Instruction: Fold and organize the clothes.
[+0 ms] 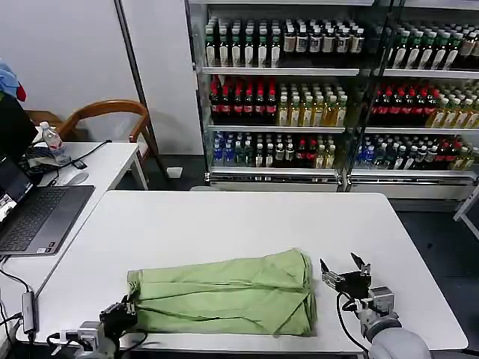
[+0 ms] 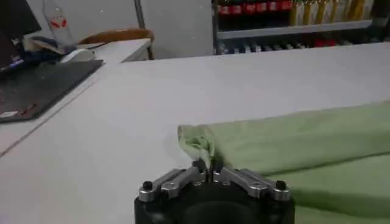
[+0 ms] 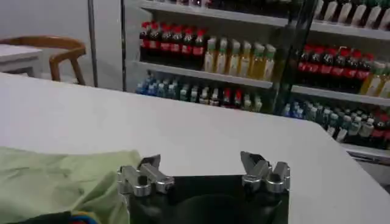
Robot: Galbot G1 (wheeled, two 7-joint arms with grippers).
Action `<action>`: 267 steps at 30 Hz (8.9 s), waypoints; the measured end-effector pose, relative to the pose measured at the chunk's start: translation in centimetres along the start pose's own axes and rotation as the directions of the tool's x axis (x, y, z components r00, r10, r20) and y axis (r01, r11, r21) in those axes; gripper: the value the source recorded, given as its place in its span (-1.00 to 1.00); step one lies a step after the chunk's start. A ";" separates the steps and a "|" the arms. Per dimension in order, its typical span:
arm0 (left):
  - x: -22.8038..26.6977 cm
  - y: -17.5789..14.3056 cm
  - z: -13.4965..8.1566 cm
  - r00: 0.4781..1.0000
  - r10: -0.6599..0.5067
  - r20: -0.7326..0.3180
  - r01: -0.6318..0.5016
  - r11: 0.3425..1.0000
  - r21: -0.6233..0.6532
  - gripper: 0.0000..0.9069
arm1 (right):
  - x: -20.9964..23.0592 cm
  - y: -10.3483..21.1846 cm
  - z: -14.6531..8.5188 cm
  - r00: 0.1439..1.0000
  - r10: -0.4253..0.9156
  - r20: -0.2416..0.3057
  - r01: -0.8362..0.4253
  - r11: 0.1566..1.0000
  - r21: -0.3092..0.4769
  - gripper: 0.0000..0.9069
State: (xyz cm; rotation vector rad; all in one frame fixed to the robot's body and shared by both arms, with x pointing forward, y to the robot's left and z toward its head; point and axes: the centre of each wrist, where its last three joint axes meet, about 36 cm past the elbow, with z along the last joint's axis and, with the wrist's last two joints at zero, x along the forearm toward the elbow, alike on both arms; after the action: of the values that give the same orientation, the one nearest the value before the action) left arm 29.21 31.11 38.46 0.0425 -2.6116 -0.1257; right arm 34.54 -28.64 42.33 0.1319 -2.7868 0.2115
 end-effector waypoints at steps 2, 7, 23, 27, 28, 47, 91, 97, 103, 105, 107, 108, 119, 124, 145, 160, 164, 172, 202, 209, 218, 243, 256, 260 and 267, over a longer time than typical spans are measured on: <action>-0.1 0.8 -0.5 1.000 -0.004 0.006 0.004 1.000 -0.007 -0.93 | 0.0 0.0 0.0 1.000 0.003 0.003 -0.003 1.000 0.003 1.00; -0.2 3.7 -2.2 0.999 -0.034 0.017 0.035 0.999 -0.033 -0.93 | -0.2 0.1 0.1 1.000 0.007 0.014 -0.007 1.000 0.010 1.00; 1.9 10.4 -7.4 0.976 -0.193 0.096 0.200 0.977 -0.070 -0.93 | -0.4 0.3 0.1 1.000 0.013 0.024 -0.014 0.999 0.043 1.00; 3.0 8.9 -8.6 0.979 -0.159 0.128 0.166 0.985 -0.051 -0.93 | -0.3 0.1 0.2 1.000 0.021 0.022 -0.022 0.998 0.055 1.00; 3.3 8.2 -8.9 0.981 -0.138 0.138 0.145 0.989 -0.040 -0.93 | -0.3 0.1 0.1 0.999 0.024 0.022 -0.025 0.998 0.058 1.00; 3.3 -5.6 -7.7 0.947 0.232 0.224 -0.247 0.968 0.040 -0.93 | 1.4 -1.3 -1.4 0.995 0.080 0.051 -0.084 0.993 0.087 1.00; 1.1 -10.8 -8.5 0.783 0.503 0.367 -0.583 0.799 0.148 1.00 | 1.6 -1.6 -1.6 0.994 0.091 0.055 -0.096 0.991 0.095 1.00; 0.9 -8.0 -8.9 0.799 0.441 0.409 -0.532 0.836 0.138 1.00 | 1.5 -1.7 -1.9 0.994 0.082 0.070 -0.089 0.991 0.096 1.00; 0.5 -5.7 -6.8 0.853 0.341 0.394 -0.421 0.897 0.133 1.00 | 1.3 -1.6 -1.9 0.993 0.079 0.083 -0.087 0.992 0.091 1.00; 0.3 -5.4 -5.8 0.874 0.311 0.372 -0.385 0.912 0.140 1.00 | 1.3 -1.5 -1.9 0.994 0.075 0.084 -0.082 0.993 0.089 1.00; 0.1 -5.1 -5.1 0.897 0.280 0.341 -0.347 0.925 0.152 1.00 | 1.3 -1.4 -1.8 0.993 0.075 0.086 -0.083 0.993 0.087 1.00; 0.0 -5.0 -4.7 0.910 0.263 0.320 -0.325 0.933 0.158 1.00 | 1.4 -1.3 -1.7 0.993 0.076 0.087 -0.083 0.993 0.087 1.00; -1.0 -4.4 -2.2 0.980 0.131 0.149 -0.151 0.980 0.131 1.00 | 1.7 -1.4 -1.9 0.993 0.073 0.097 -0.082 0.992 0.093 1.00; -1.0 -4.5 -1.7 0.987 0.111 0.115 -0.126 0.983 0.133 1.00 | 1.6 -1.3 -1.9 0.993 0.070 0.099 -0.079 0.992 0.095 1.00; -1.7 -5.7 0.3 0.996 0.074 0.049 -0.080 0.988 0.132 -0.91 | 0.9 -1.1 -1.6 0.994 0.060 0.090 -0.069 0.993 0.095 1.00; -2.0 -5.8 1.3 0.989 0.133 0.063 -0.143 0.972 0.185 -0.91 | 0.8 -1.1 -1.5 0.994 0.059 0.087 -0.068 0.993 0.100 1.00; -2.1 -5.5 1.1 0.986 0.150 0.077 -0.162 0.970 0.181 -0.91 | 0.8 -1.0 -1.5 0.995 0.057 0.087 -0.065 0.993 0.100 1.00; -2.1 -3.8 -1.7 0.977 0.162 0.136 -0.181 0.973 0.144 -0.91 | 0.8 -1.2 -1.8 0.994 0.056 0.094 -0.067 0.992 0.110 1.00; 5.9 10.3 -16.1 0.969 -0.026 0.244 -0.007 0.991 0.133 -0.91 | 0.6 -0.7 -2.0 0.992 0.041 0.119 -0.054 0.992 0.111 1.00; 5.4 3.4 -11.9 0.972 0.054 0.229 -0.083 0.989 0.121 -0.91 | 1.3 -1.1 -1.5 0.993 0.058 0.099 -0.070 0.989 0.127 1.00; 3.1 -7.6 -8.1 0.937 0.285 0.202 -0.294 0.956 0.012 -0.89 | 1.7 -1.2 -1.6 0.993 0.074 0.089 -0.086 0.988 0.131 1.00; -1.2 -19.5 -10.3 0.819 0.511 0.260 -0.563 0.802 0.200 1.00 | 1.7 -2.9 -2.9 0.988 0.109 0.108 -0.124 0.982 0.144 1.00; -2.5 -21.6 -10.9 0.768 0.543 0.341 -0.628 0.742 0.234 1.00 | 0.8 -3.3 -3.3 0.984 0.096 0.148 -0.118 0.981 0.153 1.00; -3.1 -19.5 -11.2 0.767 0.507 0.393 -0.604 0.777 0.177 1.00 | 0.6 -3.1 -3.4 0.982 0.095 0.164 -0.120 0.981 0.151 1.00; -5.0 -11.9 -10.9 0.793 0.377 0.479 -0.450 0.892 0.044 1.00 | 0.3 -2.0 -3.2 0.979 0.079 0.188 -0.105 0.985 0.134 1.00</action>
State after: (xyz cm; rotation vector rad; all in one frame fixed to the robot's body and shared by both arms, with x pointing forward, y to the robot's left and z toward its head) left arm 39.05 18.67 44.17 -0.5779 -3.0213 0.2613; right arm 35.57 -30.09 45.70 0.0589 -2.9616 0.4447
